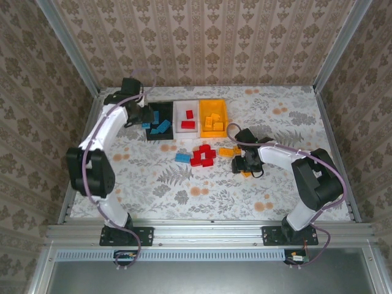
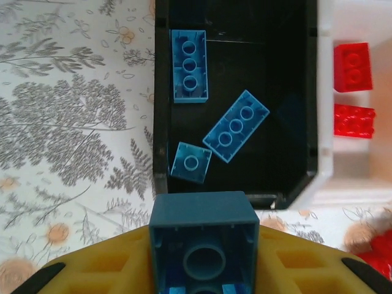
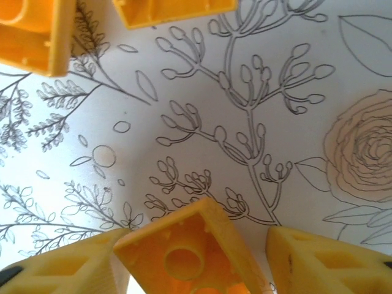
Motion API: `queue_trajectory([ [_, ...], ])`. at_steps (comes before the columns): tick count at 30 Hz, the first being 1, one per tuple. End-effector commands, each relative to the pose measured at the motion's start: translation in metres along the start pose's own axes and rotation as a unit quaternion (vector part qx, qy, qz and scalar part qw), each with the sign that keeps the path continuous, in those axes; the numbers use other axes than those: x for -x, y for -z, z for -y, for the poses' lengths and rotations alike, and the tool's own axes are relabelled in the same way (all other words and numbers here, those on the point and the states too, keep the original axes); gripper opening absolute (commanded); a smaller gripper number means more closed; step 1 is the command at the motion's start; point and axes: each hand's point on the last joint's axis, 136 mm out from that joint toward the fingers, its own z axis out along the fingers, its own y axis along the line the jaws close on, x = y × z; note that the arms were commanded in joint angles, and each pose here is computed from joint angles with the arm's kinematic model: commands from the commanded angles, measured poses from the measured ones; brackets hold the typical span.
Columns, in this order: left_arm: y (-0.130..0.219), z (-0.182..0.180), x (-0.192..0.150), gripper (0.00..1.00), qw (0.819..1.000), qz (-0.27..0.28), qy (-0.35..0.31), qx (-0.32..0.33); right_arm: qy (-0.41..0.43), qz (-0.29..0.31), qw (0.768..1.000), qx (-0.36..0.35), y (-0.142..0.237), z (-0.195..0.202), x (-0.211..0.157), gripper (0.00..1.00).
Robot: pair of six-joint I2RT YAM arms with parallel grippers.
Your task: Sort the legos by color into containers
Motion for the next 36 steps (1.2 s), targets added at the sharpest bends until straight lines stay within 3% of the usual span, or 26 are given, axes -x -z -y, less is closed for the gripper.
queue_trajectory([
  [1, -0.010, 0.008, 0.006, 0.40, 0.999, -0.023, -0.026, -0.015, -0.001, -0.031, 0.999, 0.011, -0.013, -0.005, -0.021, 0.54],
  [10, -0.061, 0.009, 0.016, 0.46, 0.998, -0.061, -0.030, -0.012, -0.002, -0.017, 1.000, 0.014, -0.002, -0.007, -0.018, 0.48],
  [15, -0.068, 0.013, 0.018, 0.51, 0.997, -0.064, -0.021, -0.020, -0.005, -0.015, 1.000, 0.012, 0.001, -0.006, -0.019, 0.46],
  [25, 0.002, 0.031, 0.002, 0.58, 0.998, -0.003, -0.027, -0.062, -0.013, -0.001, 1.000, 0.018, 0.008, -0.011, -0.010, 0.31],
  [36, 0.059, 0.045, -0.098, 0.61, 0.989, 0.017, 0.021, -0.145, -0.006, 0.044, 0.998, 0.035, 0.063, -0.030, 0.020, 0.31],
])
